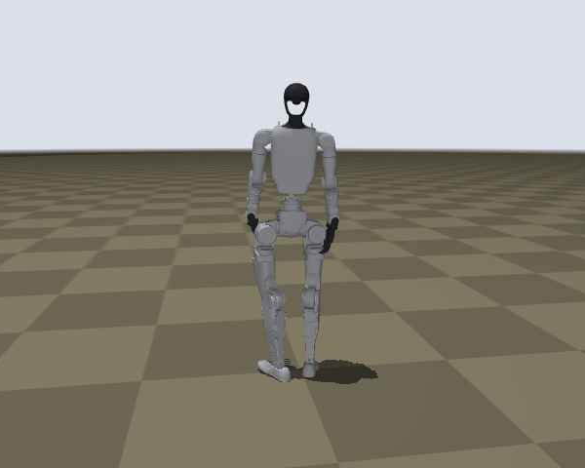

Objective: In place motions

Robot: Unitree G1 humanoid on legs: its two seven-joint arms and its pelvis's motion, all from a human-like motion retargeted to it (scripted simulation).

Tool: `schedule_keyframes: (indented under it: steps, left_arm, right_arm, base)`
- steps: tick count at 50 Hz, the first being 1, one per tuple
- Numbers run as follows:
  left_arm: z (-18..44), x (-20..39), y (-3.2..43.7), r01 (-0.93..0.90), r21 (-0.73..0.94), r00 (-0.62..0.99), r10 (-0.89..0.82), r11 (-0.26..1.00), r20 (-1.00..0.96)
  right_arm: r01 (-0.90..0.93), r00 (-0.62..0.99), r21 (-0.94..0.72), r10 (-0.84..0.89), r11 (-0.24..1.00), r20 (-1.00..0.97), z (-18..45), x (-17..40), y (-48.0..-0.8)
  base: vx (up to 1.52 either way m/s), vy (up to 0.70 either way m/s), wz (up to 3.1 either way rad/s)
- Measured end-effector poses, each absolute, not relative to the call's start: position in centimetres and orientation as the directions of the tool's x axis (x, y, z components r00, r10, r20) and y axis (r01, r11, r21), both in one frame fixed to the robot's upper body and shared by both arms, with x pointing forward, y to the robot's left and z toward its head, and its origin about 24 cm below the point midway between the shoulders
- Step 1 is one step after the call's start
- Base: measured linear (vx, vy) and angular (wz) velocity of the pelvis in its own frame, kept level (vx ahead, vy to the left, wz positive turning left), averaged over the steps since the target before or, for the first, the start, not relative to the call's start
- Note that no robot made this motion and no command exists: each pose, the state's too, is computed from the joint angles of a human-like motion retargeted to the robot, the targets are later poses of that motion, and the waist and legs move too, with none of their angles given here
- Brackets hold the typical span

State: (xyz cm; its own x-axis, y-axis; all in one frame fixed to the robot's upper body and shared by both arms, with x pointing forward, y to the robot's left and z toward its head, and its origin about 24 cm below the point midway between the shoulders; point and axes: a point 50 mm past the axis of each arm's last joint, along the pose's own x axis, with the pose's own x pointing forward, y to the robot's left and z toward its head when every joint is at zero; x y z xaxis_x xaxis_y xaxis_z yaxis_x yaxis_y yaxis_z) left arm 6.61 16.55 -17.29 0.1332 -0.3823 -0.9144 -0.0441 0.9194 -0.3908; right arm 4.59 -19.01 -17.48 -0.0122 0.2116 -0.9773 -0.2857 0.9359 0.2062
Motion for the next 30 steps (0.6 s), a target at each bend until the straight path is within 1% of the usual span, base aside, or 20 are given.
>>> schedule_keyframes:
  steps: [2, 3, 5, 7, 9, 11, 13, 15, 16, 18, 20, 22, 26, 30]
  left_arm:
    - [-17.5, 1.6, 17.3, -0.142, -0.35, -0.053, -0.36, 0.926, -0.931]
    - [-17.3, -0.4, 17.3, -0.183, -0.314, -0.151, -0.342, 0.932, -0.928]
    - [-17.0, -3.0, 17.1, -0.282, -0.226, -0.283, -0.306, 0.932, -0.909]
    - [-16.7, -5.2, 16.7, -0.439, -0.151, -0.312, -0.308, 0.886, -0.899]
    - [-16.5, -6.9, 16.0, -0.574, -0.126, -0.289, -0.344, 0.809, -0.893]
    - [-16.3, -7.9, 14.9, -0.665, -0.136, -0.258, -0.398, 0.734, -0.881]
    - [-16.2, -8.6, 13.8, -0.711, -0.154, -0.238, -0.442, 0.686, -0.865]
    - [-16.1, -9.0, 13.3, -0.72, -0.164, -0.229, -0.454, 0.674, -0.861]
    - [-16.1, -9.0, 13.4, -0.707, -0.171, -0.227, -0.449, 0.686, -0.864]
    - [-16.2, -8.8, 13.8, -0.669, -0.19, -0.223, -0.438, 0.719, -0.871]
    - [-16.4, -8.2, 14.2, -0.623, -0.212, -0.219, -0.428, 0.753, -0.877]
    - [-16.6, -7.4, 14.5, -0.58, -0.234, -0.211, -0.421, 0.78, -0.882]
    - [-16.9, -5.8, 14.7, -0.509, -0.273, -0.182, -0.412, 0.816, -0.893]
    - [-17.2, -5.3, 14.9, -0.451, -0.288, -0.166, -0.397, 0.845, -0.903]
  right_arm:
    - [-0.48, 0.057, 0.141, 0.192, 0.866, -0.98, -16.8, 8.3, -19.2]
    - [-0.545, 0.104, 0.092, 0.177, 0.833, -0.979, -16.3, 10.1, -19.5]
    - [-0.623, 0.23, -0.032, 0.144, 0.782, -0.963, -15.0, 14.1, -20.0]
    - [-0.658, 0.351, -0.143, 0.134, 0.739, -0.927, -13.4, 17.5, -19.9]
    - [-0.668, 0.427, -0.204, 0.145, 0.716, -0.892, -12.4, 19.2, -19.6]
    - [-0.661, 0.462, -0.219, 0.158, 0.718, -0.873, -12.3, 19.3, -19.3]
    - [-0.63, 0.447, -0.189, 0.153, 0.753, -0.881, -13.3, 17.7, -19.3]
    - [-0.566, 0.36, -0.116, 0.118, 0.816, -0.925, -14.9, 14.3, -19.8]
    - [-0.513, 0.285, -0.07, 0.092, 0.855, -0.954, -15.8, 12.1, -20.3]
    - [-0.391, 0.093, 0.023, 0.065, 0.92, -0.994, -17.1, 7.2, -21.0]
    - [-0.259, -0.119, 0.093, 0.064, 0.961, -0.991, -17.4, 2.1, -21.4]
    - [-0.139, -0.27, 0.09, 0.05, 0.986, -0.961, -17.1, -2.0, -21.5]
    - [0.012, -0.427, -0.012, -0.006, 1.0, -0.904, -16.2, -7.9, -21.3]
    - [0.031, -0.497, -0.014, 0.003, 0.999, -0.868, -15.5, -10.8, -21.0]
  base:
    - [0.06, -0.13, -1.41]
    - [-0.09, -0.17, -1.03]
    - [-0.24, -0.16, -0.26]
    - [-0.25, -0.18, 0.31]
    - [-0.13, -0.17, 0.95]
    - [-0.05, -0.05, 1.0]
    - [0.04, -0.03, 0.96]
    - [0.1, -0.02, 0.59]
    - [0.06, -0.01, 0.27]
    - [0.0, -0.03, 0.07]
    - [-0.03, -0.08, 0.2]
    - [-0.06, -0.09, 0.37]
    - [0.0, -0.09, 0.24]
    - [-0.01, -0.09, -0.27]
